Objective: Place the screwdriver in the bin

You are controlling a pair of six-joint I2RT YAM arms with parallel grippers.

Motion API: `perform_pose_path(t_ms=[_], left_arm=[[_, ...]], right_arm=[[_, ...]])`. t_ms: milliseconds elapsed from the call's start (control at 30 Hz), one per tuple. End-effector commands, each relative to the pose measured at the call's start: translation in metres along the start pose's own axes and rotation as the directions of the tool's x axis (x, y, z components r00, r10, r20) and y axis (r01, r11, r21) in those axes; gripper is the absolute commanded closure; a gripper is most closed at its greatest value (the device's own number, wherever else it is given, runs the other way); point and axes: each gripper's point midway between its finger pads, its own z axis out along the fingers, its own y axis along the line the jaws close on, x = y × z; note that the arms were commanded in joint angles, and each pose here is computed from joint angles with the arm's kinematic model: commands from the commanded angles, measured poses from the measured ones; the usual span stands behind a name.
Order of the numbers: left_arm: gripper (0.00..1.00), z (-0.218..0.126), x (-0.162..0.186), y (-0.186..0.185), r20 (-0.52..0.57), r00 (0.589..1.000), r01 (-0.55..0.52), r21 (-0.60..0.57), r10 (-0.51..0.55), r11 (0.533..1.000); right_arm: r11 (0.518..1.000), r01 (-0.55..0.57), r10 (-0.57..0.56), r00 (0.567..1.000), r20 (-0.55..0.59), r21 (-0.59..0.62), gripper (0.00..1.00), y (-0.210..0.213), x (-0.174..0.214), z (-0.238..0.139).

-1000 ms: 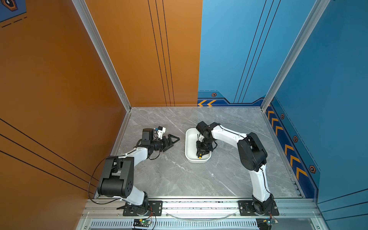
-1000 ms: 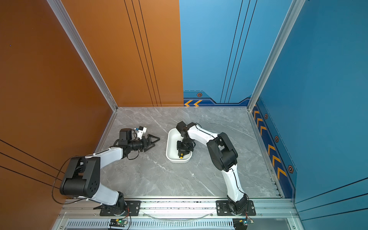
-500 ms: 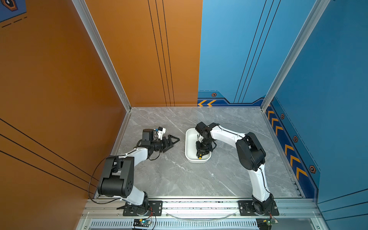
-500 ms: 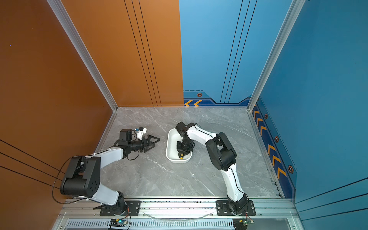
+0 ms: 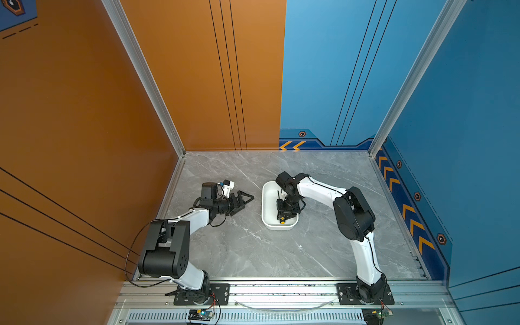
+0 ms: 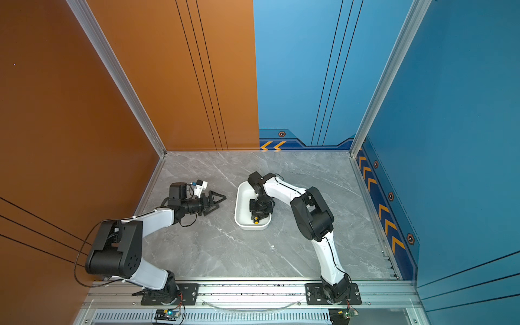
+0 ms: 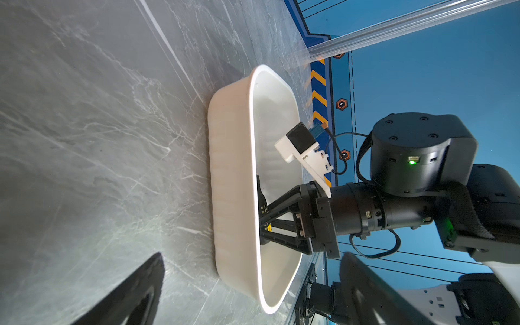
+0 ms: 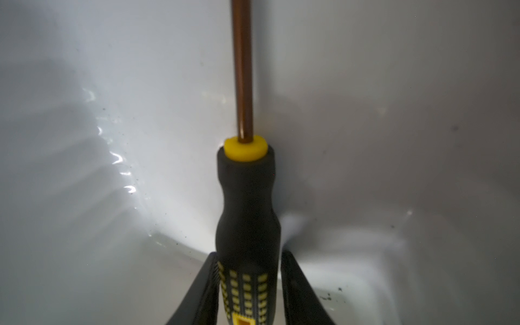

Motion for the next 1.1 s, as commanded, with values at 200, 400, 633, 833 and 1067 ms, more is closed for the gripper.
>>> perform_pose_path(t_ms=[200, 400, 633, 833, 1067], left_arm=[[0.02, -0.005, -0.002, 0.005, 0.037, 0.999, -0.037, -0.031, 0.038, 0.999], [0.02, -0.025, -0.016, -0.002, 0.149, 0.975, -0.145, -0.139, 0.165, 0.980], [0.02, -0.055, -0.028, -0.018, 0.263, 0.890, -0.302, -0.272, 0.373, 0.914], [0.02, -0.095, -0.038, -0.019, 0.367, 0.742, -0.367, -0.478, 0.561, 0.798], [0.02, -0.124, -0.046, -0.007, 0.387, 0.626, -0.351, -0.636, 0.677, 0.687]], right_arm=[[0.991, 0.129, -0.124, 0.986, 0.107, -0.038, 0.52, 0.022, 0.010, -0.071], [0.971, 0.232, -0.241, 0.938, 0.248, 0.064, 0.50, 0.000, 0.008, -0.123], [0.909, 0.202, -0.362, 0.817, 0.450, 0.364, 0.47, -0.072, -0.010, -0.193], [0.938, 0.086, -0.299, 0.697, 0.652, 0.337, 0.46, -0.145, -0.027, -0.222], [0.959, -0.003, -0.243, 0.512, 0.824, 0.284, 0.45, -0.199, -0.024, -0.231]])
